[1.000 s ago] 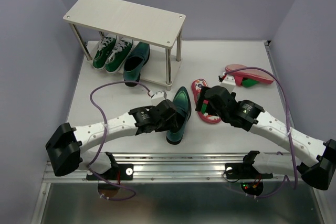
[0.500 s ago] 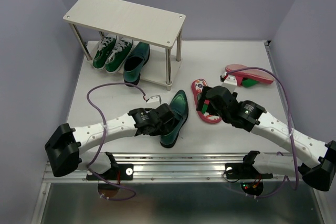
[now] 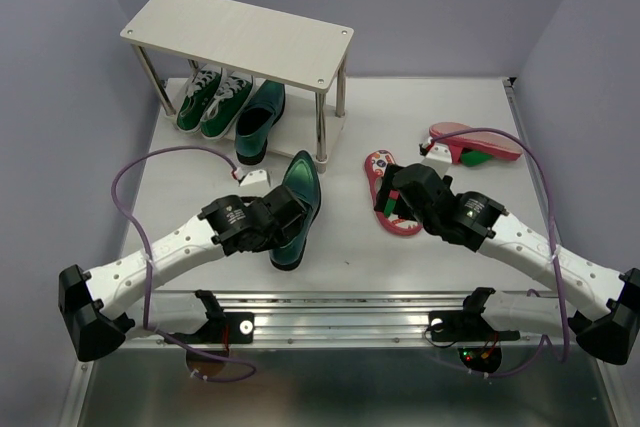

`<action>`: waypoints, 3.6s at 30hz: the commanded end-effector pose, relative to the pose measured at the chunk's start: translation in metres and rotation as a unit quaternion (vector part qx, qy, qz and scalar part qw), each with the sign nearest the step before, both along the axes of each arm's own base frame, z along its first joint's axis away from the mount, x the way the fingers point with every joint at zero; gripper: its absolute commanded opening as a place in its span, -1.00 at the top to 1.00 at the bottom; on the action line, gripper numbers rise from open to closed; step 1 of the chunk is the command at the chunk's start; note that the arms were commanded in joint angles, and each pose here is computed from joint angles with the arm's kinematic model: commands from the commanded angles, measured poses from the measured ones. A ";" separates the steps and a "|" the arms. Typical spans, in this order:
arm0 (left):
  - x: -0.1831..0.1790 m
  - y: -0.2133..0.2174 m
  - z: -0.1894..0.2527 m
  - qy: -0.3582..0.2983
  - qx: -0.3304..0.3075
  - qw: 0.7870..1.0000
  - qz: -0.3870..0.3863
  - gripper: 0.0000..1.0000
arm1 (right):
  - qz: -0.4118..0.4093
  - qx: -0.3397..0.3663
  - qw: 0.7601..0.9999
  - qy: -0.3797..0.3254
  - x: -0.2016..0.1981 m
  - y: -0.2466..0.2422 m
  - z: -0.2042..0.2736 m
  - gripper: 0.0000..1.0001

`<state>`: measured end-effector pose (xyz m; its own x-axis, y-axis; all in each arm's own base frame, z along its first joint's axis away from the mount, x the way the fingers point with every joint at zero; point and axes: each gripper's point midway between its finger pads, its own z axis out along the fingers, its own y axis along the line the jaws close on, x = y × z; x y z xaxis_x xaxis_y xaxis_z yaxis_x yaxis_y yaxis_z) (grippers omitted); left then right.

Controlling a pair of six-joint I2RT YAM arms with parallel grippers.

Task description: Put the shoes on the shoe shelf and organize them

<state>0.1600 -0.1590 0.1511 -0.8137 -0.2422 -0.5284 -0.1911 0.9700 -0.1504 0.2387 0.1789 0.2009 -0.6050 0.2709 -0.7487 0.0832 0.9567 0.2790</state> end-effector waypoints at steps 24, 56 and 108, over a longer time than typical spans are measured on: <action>0.173 0.022 0.114 -0.246 -0.035 0.966 0.078 1.00 | -0.015 0.027 0.999 -0.033 -0.002 -0.007 0.032 -1.00; 0.265 0.009 0.092 -0.291 -0.038 0.955 0.044 1.00 | -0.026 0.017 0.999 -0.016 0.000 -0.007 0.026 -1.00; 0.126 0.024 0.103 -0.242 -0.117 0.963 0.009 -0.29 | -0.022 -0.060 0.998 0.023 0.125 -0.017 -0.030 -1.00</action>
